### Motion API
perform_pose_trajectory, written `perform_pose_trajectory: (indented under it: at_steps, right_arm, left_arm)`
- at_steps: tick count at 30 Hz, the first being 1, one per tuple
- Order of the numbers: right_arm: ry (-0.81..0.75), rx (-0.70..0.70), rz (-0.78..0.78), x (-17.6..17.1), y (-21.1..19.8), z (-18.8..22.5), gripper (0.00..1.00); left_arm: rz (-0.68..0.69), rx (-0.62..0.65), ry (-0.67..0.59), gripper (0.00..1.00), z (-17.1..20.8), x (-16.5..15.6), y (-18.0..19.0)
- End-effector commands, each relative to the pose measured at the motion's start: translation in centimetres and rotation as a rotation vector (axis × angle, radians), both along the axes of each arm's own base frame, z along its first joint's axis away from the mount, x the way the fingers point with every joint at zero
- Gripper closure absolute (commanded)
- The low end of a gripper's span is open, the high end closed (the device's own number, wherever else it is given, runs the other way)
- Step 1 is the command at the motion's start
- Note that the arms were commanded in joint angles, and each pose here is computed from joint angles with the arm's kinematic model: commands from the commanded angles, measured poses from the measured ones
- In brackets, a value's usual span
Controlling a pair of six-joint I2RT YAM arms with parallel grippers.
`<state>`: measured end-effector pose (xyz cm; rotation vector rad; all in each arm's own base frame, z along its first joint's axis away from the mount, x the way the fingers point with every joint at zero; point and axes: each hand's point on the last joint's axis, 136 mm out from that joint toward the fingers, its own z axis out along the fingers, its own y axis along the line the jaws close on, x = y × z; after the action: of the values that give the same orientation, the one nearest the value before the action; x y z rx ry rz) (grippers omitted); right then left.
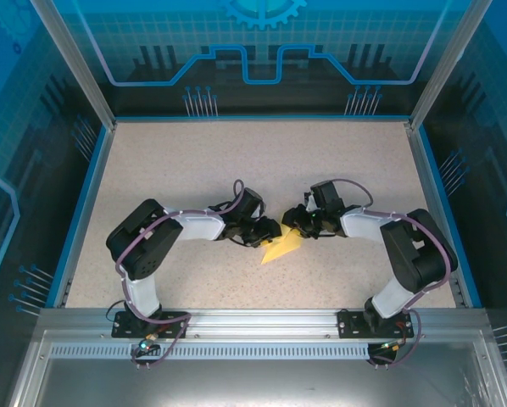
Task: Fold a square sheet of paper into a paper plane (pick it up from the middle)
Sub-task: Pick up the paper from the center of the table, then turn over the paper at the center of the table.
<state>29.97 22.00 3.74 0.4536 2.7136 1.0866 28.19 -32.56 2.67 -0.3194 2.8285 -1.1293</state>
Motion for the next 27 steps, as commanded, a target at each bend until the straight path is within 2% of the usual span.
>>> perform_pose_trajectory:
  at_steps: [1,6,9,13,18,27]
  right_arm:
    - [0.004,0.001,0.033,-0.5,0.5,-0.4,0.72]
    - [0.009,-0.012,0.053,-0.7,0.6,-1.3,0.80]
    - [-0.008,0.003,0.081,-0.6,1.1,-1.0,0.89]
    - [-0.094,0.079,0.118,0.1,1.9,1.6,0.93]
    - [-0.218,0.268,0.135,1.5,1.9,8.0,0.94]
    - [-0.280,0.457,0.163,2.2,1.9,15.3,0.92]
  left_arm:
    - [0.015,0.028,0.003,0.58,0.5,-0.4,1.4]
    - [0.028,-0.013,-0.033,0.53,2.8,0.3,2.4]
    - [0.033,-0.040,-0.037,0.48,3.9,0.5,3.4]
    - [0.033,-0.107,-0.028,0.29,5.2,0.4,4.7]
    - [-0.030,-0.219,-0.060,0.02,7.6,-0.4,5.2]
    - [-0.107,-0.459,-0.131,0.01,13.7,-1.0,3.0]
